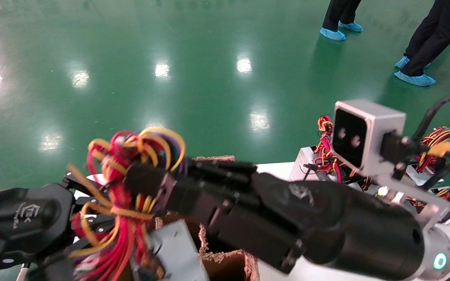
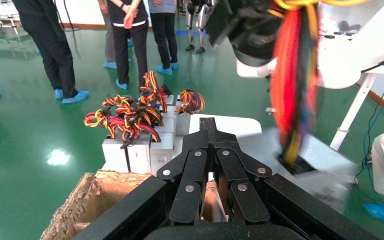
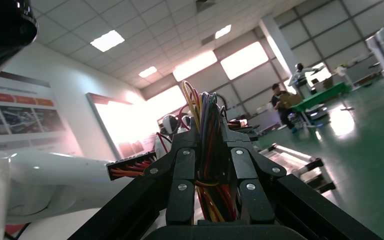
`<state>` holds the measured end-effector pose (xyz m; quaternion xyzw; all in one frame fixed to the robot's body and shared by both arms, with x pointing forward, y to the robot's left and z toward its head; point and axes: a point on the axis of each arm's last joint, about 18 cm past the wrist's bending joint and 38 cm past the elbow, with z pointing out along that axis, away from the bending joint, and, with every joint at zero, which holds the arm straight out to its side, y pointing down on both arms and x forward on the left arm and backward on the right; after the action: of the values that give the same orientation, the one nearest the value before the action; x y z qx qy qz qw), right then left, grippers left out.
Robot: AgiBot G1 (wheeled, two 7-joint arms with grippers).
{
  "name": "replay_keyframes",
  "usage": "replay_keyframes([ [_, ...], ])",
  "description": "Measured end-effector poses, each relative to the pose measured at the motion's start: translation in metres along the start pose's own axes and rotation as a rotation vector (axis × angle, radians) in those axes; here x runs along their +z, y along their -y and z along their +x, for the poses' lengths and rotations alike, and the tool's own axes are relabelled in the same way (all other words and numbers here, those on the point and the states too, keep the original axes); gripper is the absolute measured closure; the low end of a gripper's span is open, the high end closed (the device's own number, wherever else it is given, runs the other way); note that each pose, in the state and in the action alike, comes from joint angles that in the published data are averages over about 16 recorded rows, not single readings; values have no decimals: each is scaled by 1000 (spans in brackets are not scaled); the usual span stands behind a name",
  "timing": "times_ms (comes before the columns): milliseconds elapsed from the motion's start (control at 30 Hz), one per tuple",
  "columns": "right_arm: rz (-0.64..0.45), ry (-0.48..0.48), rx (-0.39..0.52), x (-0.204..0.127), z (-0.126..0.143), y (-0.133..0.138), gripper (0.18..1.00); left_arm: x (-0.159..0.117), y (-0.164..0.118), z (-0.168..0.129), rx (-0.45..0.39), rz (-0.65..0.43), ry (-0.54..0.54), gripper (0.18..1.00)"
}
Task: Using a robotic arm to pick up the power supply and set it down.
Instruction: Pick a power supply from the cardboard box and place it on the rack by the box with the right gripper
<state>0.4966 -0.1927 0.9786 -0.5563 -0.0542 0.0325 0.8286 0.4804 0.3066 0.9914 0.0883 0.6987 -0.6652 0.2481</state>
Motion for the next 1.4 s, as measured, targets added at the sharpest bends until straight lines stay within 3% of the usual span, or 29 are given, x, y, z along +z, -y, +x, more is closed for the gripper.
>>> replay_keyframes([
  [267, 38, -76, -75, -19, 7, 34, 933, 0, 0, 0, 0, 0, 0, 993],
  [667, 25, -265, -180, -68, 15, 73, 936, 0, 0, 0, 0, 0, 0, 993],
  [1400, 50, -715, -335, -191, 4, 135, 938, 0, 0, 0, 0, 0, 0, 993],
])
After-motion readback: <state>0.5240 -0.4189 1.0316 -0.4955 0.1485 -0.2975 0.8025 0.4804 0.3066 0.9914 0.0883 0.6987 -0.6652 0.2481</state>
